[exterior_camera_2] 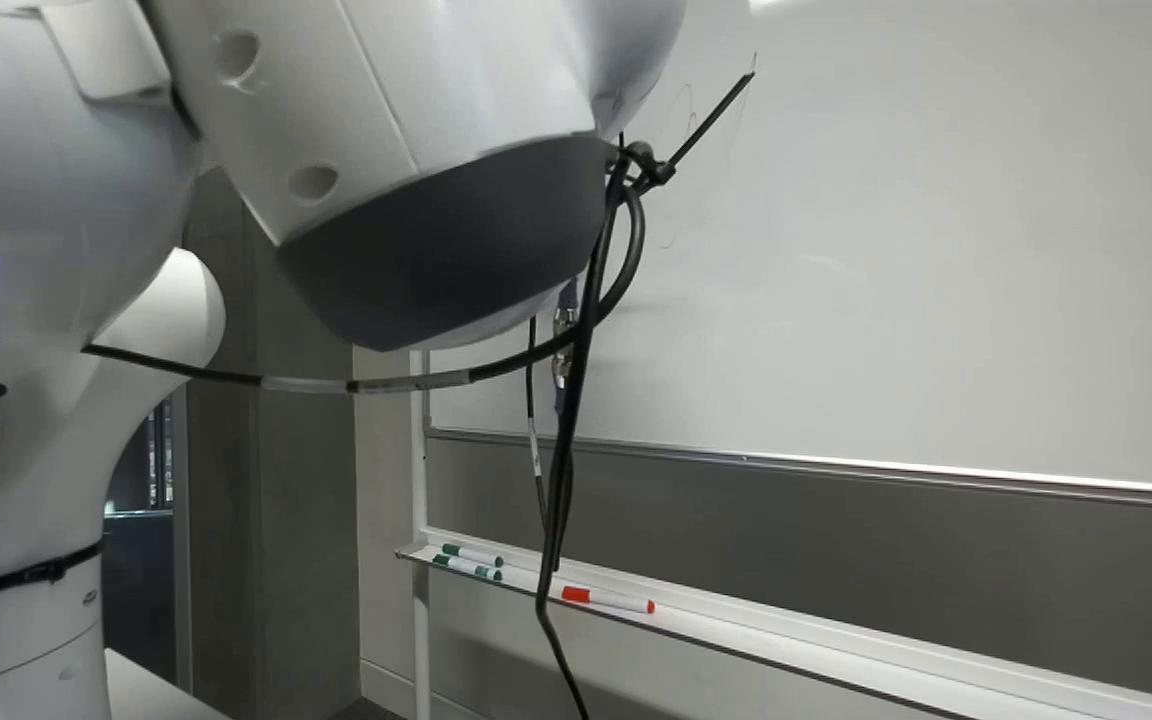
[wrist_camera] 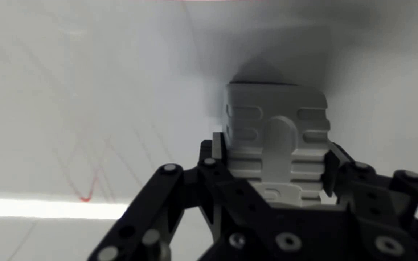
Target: Wipe the white board with the grey eraser
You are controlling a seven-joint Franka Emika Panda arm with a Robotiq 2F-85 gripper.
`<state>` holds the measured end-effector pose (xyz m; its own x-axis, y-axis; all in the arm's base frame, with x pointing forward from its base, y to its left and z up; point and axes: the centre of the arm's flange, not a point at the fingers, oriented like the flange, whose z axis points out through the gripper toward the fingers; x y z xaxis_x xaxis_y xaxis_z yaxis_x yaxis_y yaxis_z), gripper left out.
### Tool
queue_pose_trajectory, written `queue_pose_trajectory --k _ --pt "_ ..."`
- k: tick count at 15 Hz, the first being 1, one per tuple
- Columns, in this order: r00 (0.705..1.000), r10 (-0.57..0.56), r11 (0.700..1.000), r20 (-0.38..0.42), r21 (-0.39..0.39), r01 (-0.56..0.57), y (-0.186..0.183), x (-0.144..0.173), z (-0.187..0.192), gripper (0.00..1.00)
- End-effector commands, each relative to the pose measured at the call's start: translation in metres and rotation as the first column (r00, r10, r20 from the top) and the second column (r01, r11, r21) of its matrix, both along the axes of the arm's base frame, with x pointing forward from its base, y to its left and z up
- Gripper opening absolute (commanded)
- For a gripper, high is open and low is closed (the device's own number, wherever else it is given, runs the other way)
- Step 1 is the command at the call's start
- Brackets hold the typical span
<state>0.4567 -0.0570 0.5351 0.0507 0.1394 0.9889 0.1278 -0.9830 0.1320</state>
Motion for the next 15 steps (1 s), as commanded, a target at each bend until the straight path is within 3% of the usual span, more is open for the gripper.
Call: queue_pose_trajectory --k 1,9,12,15 --pt "0.991 -0.137 0.991 0.010 0.003 0.137 -0.070 0.011 0.023 0.38" --pt "0.924 -0.381 0.925 0.032 0.007 0.381 -0.193 -0.009 0.046 0.38" --pt "0.903 -0.427 0.904 0.039 0.028 0.426 -0.216 0.000 0.054 0.38" --pt "0.903 -0.428 0.903 0.042 0.051 0.426 -0.219 0.015 0.066 0.38"
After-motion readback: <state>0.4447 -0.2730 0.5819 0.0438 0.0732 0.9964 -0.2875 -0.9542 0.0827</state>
